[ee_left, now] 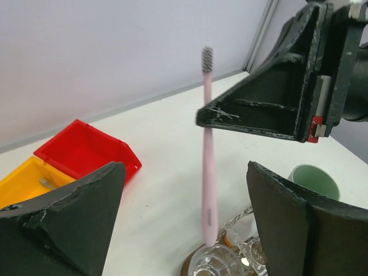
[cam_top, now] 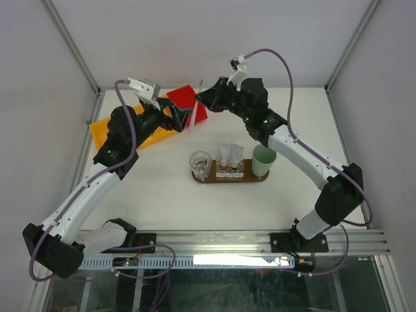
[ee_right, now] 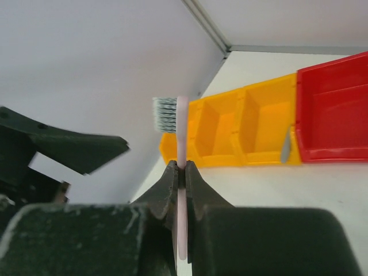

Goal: Prepare toiletry sets of a toothbrush and toothpaste on the tray

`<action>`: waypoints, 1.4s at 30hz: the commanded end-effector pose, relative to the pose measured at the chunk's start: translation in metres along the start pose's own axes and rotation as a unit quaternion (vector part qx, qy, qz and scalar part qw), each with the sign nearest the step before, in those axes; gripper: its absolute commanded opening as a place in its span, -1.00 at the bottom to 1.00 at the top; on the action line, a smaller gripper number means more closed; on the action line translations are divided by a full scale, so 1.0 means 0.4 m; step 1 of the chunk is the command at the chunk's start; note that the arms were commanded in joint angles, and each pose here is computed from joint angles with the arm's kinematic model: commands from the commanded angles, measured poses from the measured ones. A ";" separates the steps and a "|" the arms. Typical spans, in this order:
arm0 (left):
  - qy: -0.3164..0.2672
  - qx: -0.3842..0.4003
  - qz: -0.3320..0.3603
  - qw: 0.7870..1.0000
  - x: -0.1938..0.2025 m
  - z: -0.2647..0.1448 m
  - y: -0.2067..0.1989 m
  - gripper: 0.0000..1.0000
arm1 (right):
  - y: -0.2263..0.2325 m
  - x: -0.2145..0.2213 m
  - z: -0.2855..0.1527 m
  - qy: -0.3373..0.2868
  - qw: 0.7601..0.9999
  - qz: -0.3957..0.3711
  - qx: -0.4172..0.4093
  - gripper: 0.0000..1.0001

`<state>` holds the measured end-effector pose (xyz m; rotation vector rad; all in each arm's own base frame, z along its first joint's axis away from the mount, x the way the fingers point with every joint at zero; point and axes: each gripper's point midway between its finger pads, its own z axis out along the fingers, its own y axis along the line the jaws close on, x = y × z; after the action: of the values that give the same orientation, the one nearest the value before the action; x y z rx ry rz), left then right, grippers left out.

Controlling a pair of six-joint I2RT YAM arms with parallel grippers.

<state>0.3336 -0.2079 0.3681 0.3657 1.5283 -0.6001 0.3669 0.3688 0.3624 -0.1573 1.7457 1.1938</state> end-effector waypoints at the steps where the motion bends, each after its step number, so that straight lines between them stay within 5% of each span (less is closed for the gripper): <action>1: -0.062 0.013 0.012 0.998 -0.092 -0.032 -0.021 0.83 | 0.076 -0.086 -0.123 -0.042 0.990 -0.121 -0.057 -1.00; 14: -0.077 -0.044 -0.022 0.996 -0.106 -0.040 0.058 0.93 | 0.066 0.080 -0.381 0.027 0.935 -0.319 -0.151 -1.00; 42: -0.066 -0.055 -0.035 0.996 -0.084 -0.022 0.091 0.93 | -0.068 0.197 -0.356 -0.072 0.936 -0.303 -0.166 -1.00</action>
<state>0.3469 -0.1732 0.3822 0.2020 1.4993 -0.5826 0.2427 0.2802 0.2659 -0.7972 1.3294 1.0212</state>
